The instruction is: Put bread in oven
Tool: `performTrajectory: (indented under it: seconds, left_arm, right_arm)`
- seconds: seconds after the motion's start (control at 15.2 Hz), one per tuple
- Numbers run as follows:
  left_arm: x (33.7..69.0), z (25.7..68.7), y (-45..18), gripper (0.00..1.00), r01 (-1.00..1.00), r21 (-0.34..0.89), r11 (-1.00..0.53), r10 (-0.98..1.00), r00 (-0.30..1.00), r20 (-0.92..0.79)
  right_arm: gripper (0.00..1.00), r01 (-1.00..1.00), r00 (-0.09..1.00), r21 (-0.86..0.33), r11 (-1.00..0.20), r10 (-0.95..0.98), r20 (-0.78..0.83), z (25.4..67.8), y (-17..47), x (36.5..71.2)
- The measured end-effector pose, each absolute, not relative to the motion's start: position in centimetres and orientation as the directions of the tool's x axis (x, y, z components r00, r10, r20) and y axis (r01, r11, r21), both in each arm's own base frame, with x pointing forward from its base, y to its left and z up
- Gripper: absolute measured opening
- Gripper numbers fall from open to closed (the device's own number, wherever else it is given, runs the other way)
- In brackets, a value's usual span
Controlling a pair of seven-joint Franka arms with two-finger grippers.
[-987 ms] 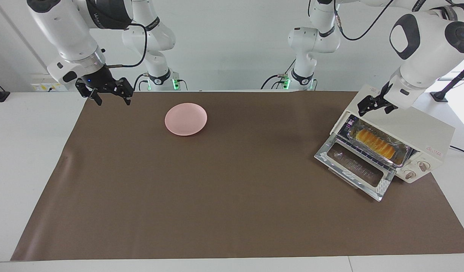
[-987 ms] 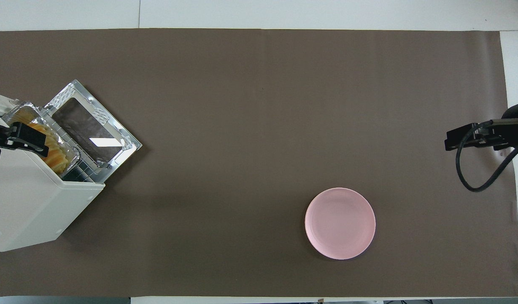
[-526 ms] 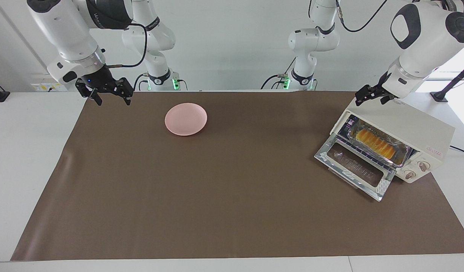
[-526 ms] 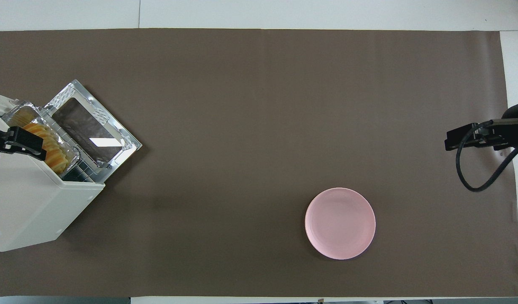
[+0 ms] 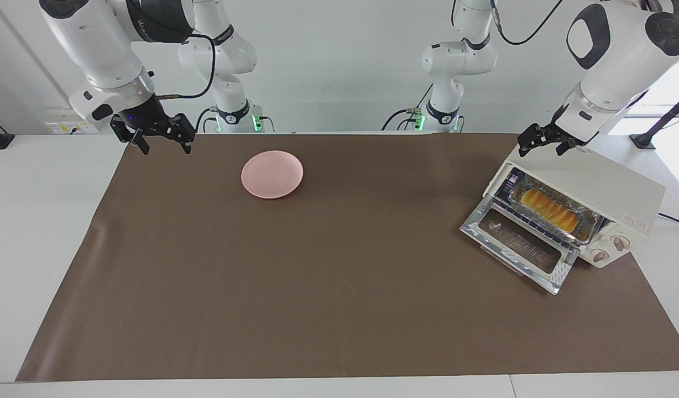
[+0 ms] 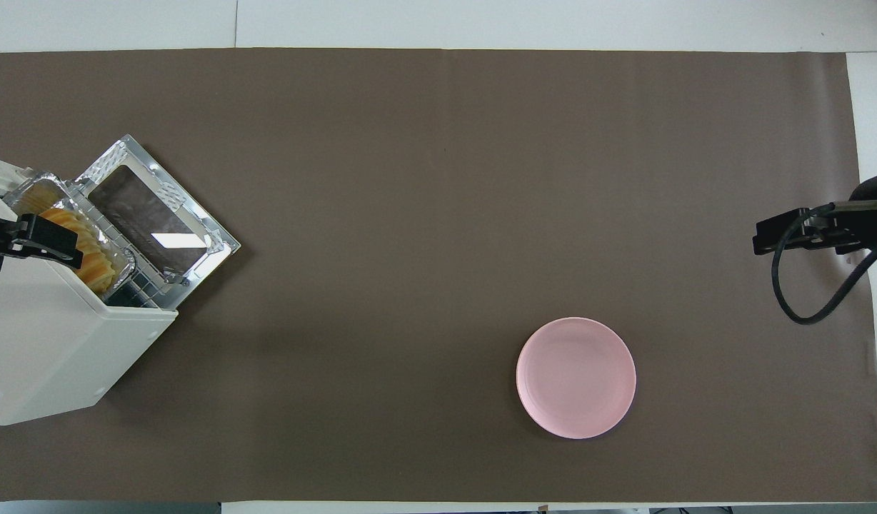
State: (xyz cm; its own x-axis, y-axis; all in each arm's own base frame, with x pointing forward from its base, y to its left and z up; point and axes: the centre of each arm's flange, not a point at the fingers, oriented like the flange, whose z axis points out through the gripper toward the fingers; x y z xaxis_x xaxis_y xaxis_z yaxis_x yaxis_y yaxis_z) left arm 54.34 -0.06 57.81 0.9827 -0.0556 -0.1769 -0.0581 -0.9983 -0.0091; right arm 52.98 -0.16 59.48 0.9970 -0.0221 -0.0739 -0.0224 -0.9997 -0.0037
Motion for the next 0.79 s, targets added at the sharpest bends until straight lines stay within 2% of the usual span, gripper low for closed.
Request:
performTrajectory:
  seconds: [0.79]
  left_arm:
    - [54.4, 58.7, -1.8, 1.00, -0.098, -0.009, -0.995, -0.096, 0.984, -0.153]
  right_arm:
    - [1.00, -0.022, 0.997, -0.004, -1.000, -0.022, -0.074, 59.5, -0.2, 53.0]
